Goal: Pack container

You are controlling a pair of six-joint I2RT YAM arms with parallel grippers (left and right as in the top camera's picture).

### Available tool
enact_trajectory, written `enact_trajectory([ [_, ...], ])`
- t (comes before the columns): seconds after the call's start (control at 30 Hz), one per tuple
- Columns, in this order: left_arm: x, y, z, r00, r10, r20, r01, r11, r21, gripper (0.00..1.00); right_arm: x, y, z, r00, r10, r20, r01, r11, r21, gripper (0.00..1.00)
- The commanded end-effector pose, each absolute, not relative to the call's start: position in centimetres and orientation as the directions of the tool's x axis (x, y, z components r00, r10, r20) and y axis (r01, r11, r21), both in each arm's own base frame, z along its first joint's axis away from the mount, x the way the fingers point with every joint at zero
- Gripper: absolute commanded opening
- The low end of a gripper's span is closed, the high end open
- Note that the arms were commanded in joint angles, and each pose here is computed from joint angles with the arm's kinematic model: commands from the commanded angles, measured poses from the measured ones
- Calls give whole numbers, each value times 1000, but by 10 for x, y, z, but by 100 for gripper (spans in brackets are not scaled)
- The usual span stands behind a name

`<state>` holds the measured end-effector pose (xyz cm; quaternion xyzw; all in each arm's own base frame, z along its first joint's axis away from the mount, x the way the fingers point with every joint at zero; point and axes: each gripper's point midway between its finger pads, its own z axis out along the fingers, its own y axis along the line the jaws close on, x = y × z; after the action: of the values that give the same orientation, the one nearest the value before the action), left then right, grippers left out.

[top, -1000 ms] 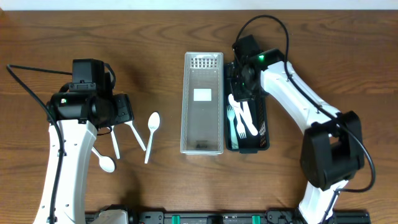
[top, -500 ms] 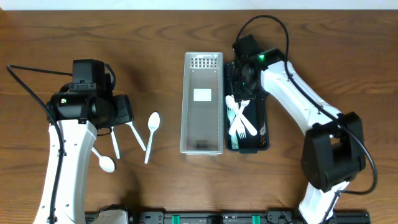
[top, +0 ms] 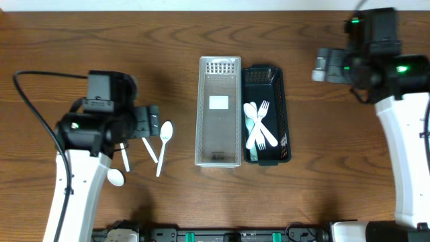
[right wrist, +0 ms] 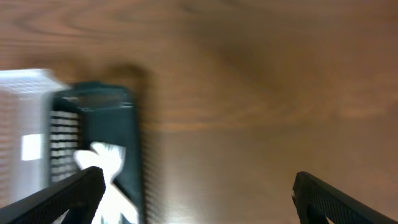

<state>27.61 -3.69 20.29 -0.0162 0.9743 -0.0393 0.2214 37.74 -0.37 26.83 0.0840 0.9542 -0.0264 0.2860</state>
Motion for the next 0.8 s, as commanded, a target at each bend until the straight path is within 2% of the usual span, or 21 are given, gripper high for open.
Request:
enact_trajectory([
  [0.0, 277, -58, 203, -898, 90, -431, 117, 992, -36, 98, 376, -27, 239, -864, 187, -467, 192, 981, 38, 99],
  [0.23, 282, -62, 152, -957, 120, -265, 128, 992, -12, 98, 372, -47, 197, -885, 250, -393, 246, 967, 61, 99],
  [0.47, 286, -62, 94, -989, 125, -79, 125, 992, 6, 98, 371, -47, 182, -891, 250, -380, 246, 968, 60, 99],
  [0.77, 293, -64, 45, -992, 125, -36, 125, 992, 10, 98, 370, -47, 182, -892, 250, -377, 246, 967, 59, 99],
])
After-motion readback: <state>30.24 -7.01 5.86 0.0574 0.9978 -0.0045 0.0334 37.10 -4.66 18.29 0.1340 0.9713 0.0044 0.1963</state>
